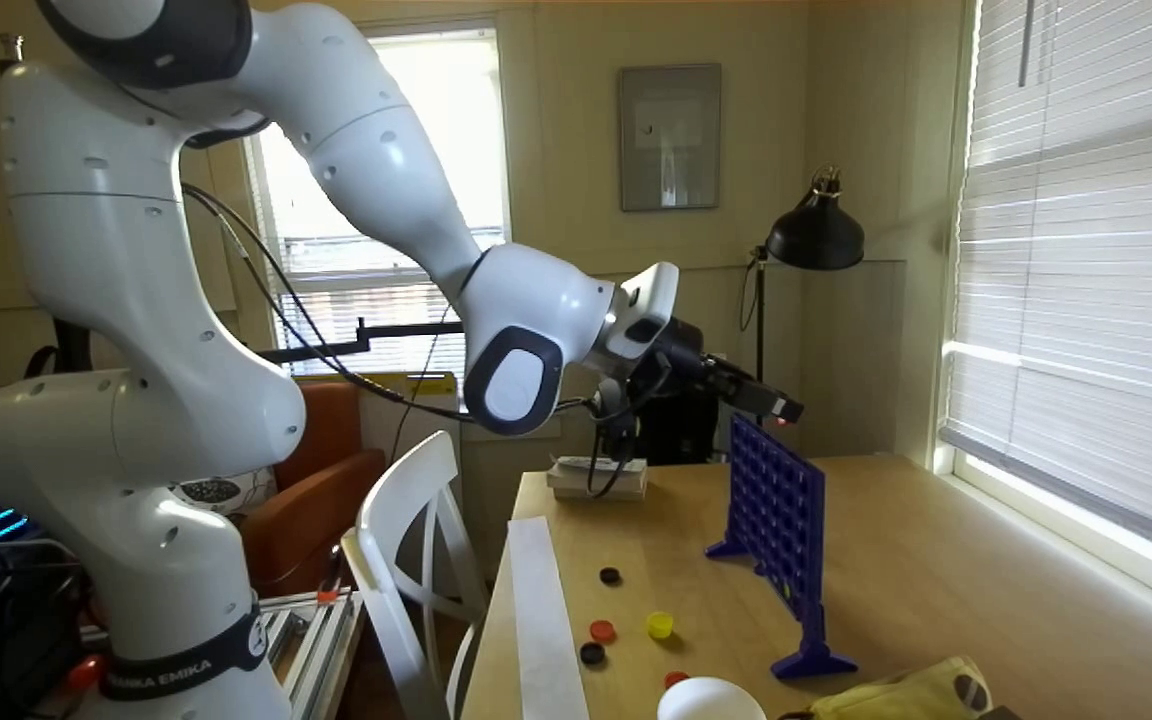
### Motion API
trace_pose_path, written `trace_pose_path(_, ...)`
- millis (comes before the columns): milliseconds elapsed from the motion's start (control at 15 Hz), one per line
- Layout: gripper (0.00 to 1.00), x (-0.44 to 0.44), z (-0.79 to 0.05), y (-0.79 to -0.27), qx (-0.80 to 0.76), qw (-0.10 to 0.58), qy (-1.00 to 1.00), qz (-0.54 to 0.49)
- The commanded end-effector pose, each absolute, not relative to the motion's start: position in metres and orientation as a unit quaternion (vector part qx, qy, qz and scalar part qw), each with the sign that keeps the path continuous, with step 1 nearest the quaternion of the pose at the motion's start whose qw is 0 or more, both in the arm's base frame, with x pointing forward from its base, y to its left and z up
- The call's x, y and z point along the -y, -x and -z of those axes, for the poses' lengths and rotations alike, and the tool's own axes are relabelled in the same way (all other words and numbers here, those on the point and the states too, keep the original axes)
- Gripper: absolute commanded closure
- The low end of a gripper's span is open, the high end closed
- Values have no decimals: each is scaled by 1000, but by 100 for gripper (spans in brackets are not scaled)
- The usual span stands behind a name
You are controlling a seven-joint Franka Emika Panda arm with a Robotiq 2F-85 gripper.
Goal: Pick up the orange object and put it in the blue object
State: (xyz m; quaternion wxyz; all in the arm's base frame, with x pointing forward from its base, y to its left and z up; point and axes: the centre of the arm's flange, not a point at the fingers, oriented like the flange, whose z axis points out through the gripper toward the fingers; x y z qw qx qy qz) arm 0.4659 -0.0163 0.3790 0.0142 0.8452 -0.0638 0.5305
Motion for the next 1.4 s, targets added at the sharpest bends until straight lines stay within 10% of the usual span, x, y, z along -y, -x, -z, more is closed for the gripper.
trace_pose_path(0, 90, 14, -336, -515, 62, 9, -844, -532)
trace_pose_path(533, 90, 10, -322, -517, 60, -5, -854, -517)
trace_pose_path(600, 65, 16, -376, -470, 55, 3, -851, -521)
trace_pose_path(867, 65, 17, -373, -470, 58, 1, -854, -517)
trace_pose_path(933, 90, 17, -373, -470, 58, 0, -854, -517)
trace_pose_path(1333, 90, 8, -357, -483, 41, 10, -852, -522)
